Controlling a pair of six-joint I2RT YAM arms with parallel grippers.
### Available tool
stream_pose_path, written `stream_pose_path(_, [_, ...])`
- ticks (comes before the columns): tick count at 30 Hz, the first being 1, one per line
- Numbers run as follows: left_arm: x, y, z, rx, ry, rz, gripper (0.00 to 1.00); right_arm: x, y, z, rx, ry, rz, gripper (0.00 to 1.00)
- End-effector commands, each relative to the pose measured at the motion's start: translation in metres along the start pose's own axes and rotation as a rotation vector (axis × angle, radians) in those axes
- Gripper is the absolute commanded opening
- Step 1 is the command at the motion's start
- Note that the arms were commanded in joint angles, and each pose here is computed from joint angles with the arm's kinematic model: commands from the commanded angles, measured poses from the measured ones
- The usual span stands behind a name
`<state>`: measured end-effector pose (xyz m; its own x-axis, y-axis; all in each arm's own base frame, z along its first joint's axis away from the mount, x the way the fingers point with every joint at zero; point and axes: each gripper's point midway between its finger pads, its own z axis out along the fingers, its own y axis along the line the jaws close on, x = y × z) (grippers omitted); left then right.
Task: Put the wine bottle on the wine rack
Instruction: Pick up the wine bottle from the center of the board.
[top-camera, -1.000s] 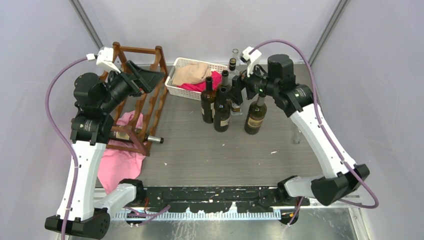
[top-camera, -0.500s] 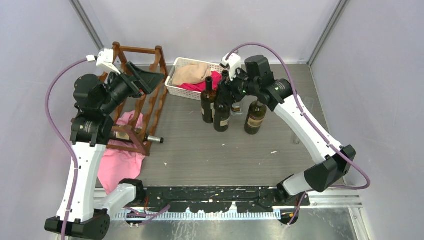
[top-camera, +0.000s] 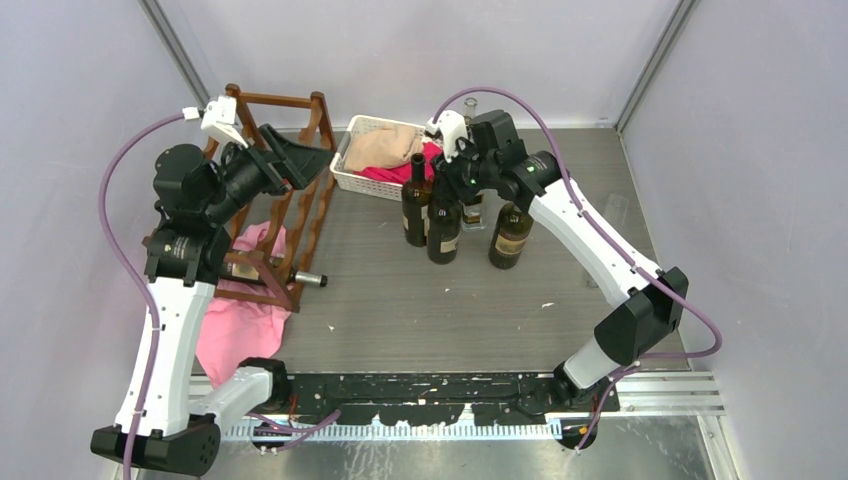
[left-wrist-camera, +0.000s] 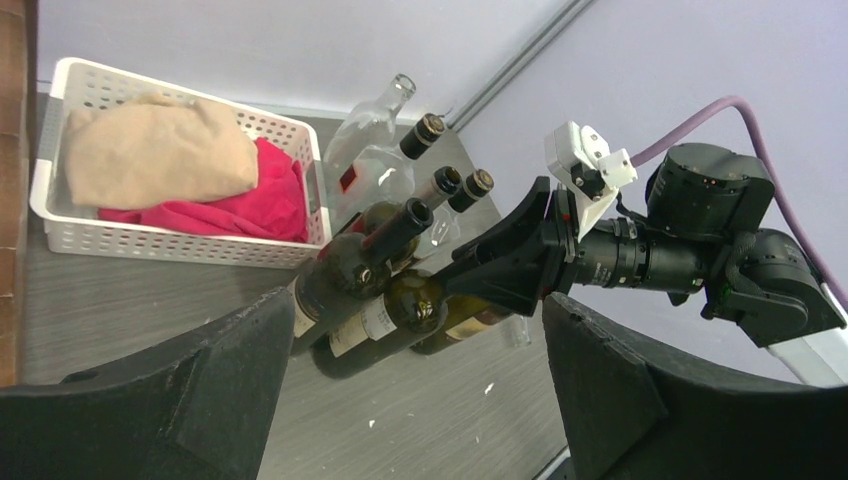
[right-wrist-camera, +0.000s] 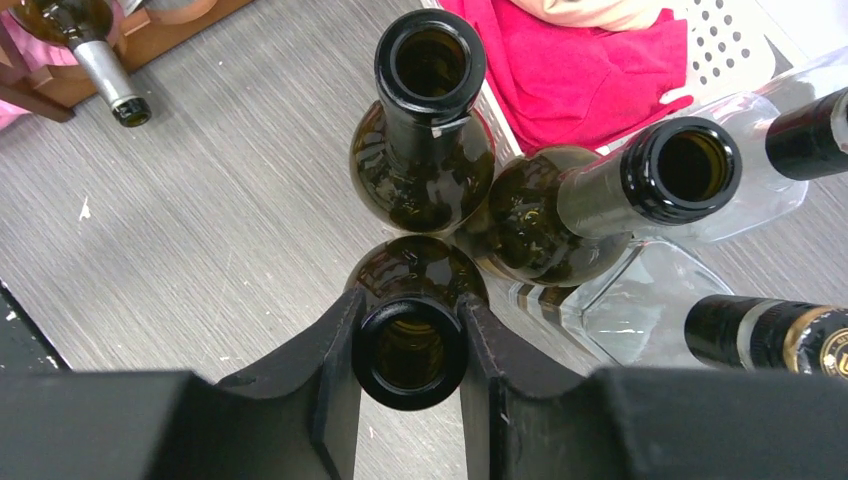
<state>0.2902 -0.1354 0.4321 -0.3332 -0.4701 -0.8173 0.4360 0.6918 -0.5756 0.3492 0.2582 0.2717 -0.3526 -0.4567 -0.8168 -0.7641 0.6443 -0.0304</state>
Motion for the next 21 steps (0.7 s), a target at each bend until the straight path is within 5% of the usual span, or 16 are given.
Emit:
stream_pose_path(1, [-0.001, -0.013, 0.004, 0.094, 0.004, 0.045, 0.92, -0.023, -0.003, -0.012, 0.029, -0.057, -0.016, 0.24])
stream_pose_path(8, [0.012, -0.02, 0.012, 0.182, 0.079, 0.049, 0.9, -0.029, 0.005, -0.037, 0.01, -0.09, -0.018, 0.01])
stream_pose_path(21, [0.117, -0.038, 0.025, 0.404, 0.32, 0.319, 0.88, -0.052, 0.045, -0.1, -0.191, -0.261, 0.123, 0.01])
